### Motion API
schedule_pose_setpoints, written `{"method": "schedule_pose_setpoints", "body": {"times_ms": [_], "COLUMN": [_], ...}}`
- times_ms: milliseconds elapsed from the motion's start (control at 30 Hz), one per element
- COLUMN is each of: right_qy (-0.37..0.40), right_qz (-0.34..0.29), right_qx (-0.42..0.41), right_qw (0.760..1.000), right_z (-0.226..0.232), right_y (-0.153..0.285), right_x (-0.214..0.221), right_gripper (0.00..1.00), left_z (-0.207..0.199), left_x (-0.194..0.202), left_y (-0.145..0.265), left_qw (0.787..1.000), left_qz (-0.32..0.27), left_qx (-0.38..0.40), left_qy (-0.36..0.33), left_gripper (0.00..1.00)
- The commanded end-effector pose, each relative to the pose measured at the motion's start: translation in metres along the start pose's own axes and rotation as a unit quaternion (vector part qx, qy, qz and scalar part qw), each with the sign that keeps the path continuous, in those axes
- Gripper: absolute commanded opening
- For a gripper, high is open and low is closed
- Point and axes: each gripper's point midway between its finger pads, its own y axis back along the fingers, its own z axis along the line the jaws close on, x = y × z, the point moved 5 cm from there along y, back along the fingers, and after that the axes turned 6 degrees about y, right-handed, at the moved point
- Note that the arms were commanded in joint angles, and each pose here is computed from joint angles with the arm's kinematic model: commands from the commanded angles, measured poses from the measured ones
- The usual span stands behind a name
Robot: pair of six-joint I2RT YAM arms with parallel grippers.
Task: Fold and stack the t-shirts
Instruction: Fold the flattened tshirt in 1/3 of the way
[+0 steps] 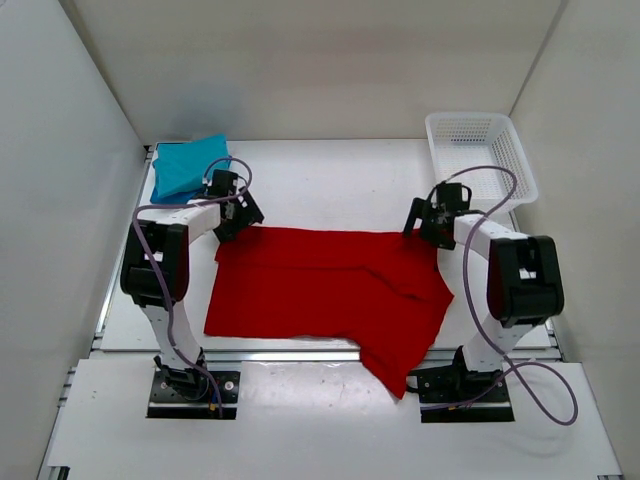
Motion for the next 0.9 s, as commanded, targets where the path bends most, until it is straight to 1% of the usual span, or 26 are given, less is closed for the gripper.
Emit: {"method": "schedule_pose_setpoints", "body": {"times_ms": [0, 33, 67, 133, 167, 200, 267, 300, 367, 400, 467, 533, 567, 600, 633, 667, 733, 767, 833, 867], "right_qy": [0.009, 0.011, 0.023, 0.037, 0.040, 0.043, 0.040, 0.040, 0.041, 0.047, 0.063, 0.087, 0.097, 0.098, 0.102, 0.102, 0.101, 0.099, 0.117, 0.122], "right_qz": [0.001, 0.003, 0.006, -0.002, 0.004, -0.009, -0.016, -0.010, -0.023, -0.023, -0.029, -0.053, -0.049, -0.066, -0.064, -0.070, -0.091, -0.083, -0.100, -0.094], "right_qx": [0.007, 0.001, -0.001, -0.010, -0.006, -0.017, -0.014, -0.020, -0.029, -0.031, -0.043, -0.038, -0.032, -0.036, -0.040, -0.054, -0.071, -0.069, -0.076, -0.070], "right_qw": [1.000, 1.000, 1.000, 0.999, 0.999, 0.999, 0.999, 0.999, 0.998, 0.998, 0.997, 0.994, 0.994, 0.992, 0.992, 0.991, 0.988, 0.989, 0.985, 0.986], "right_z": [0.001, 0.006, 0.009, 0.021, 0.022, 0.027, 0.028, 0.028, 0.031, 0.033, 0.045, 0.054, 0.056, 0.063, 0.063, 0.066, 0.071, 0.067, 0.075, 0.072], "right_y": [-0.016, -0.021, -0.026, -0.031, -0.038, -0.038, -0.048, -0.055, -0.059, -0.061, -0.053, -0.035, -0.034, -0.019, -0.014, -0.004, 0.019, 0.019, 0.039, 0.042], "right_x": [-0.018, -0.021, -0.022, -0.036, -0.034, -0.048, -0.066, -0.067, -0.090, -0.093, -0.105, -0.113, -0.106, -0.112, -0.107, -0.106, -0.105, -0.096, -0.093, -0.087], "right_gripper": [0.89, 0.92, 0.91, 0.92, 0.92, 0.92, 0.92, 0.93, 0.93, 0.93, 0.92, 0.92, 0.92, 0.92, 0.93, 0.93, 0.92, 0.92, 0.92, 0.92], "left_z": [0.027, 0.025, 0.024, 0.016, 0.013, 0.009, -0.003, -0.011, -0.019, -0.023, -0.035, -0.038, -0.039, -0.038, -0.042, -0.035, -0.028, -0.026, -0.021, -0.022], "left_x": [-0.004, -0.005, -0.013, -0.019, -0.028, -0.032, -0.045, -0.054, -0.062, -0.071, -0.074, -0.071, -0.068, -0.067, -0.073, -0.066, -0.067, -0.068, -0.065, -0.063], "left_y": [-0.006, -0.008, -0.009, -0.016, -0.021, -0.024, -0.040, -0.046, -0.056, -0.057, -0.050, -0.033, -0.028, -0.015, 0.001, 0.005, 0.032, 0.038, 0.061, 0.070], "left_qw": [0.999, 0.999, 0.999, 0.999, 0.999, 0.999, 0.999, 0.999, 0.998, 0.998, 0.998, 0.998, 0.997, 0.998, 0.999, 0.999, 0.999, 0.999, 0.998, 0.998], "left_qz": [0.007, 0.010, 0.005, 0.009, 0.009, 0.009, 0.013, 0.012, 0.018, 0.022, 0.025, 0.013, 0.010, 0.004, -0.010, 0.001, -0.024, -0.030, -0.042, -0.044], "left_qx": [-0.051, -0.050, -0.054, -0.046, -0.048, -0.046, -0.050, -0.047, -0.050, -0.053, -0.048, -0.044, -0.041, -0.030, -0.008, 0.000, 0.014, 0.017, 0.029, 0.035], "left_qy": [0.008, 0.007, 0.005, -0.002, -0.001, -0.009, -0.010, -0.014, -0.020, -0.017, -0.031, -0.050, -0.060, -0.059, -0.052, -0.049, -0.038, -0.038, -0.040, -0.042], "left_gripper": [0.99, 0.98, 0.99, 0.99, 0.99, 0.98, 0.99, 0.99, 0.98, 0.98, 0.99, 0.98, 0.99, 0.99, 0.98, 0.99, 0.98, 0.99, 0.99, 0.99]}}
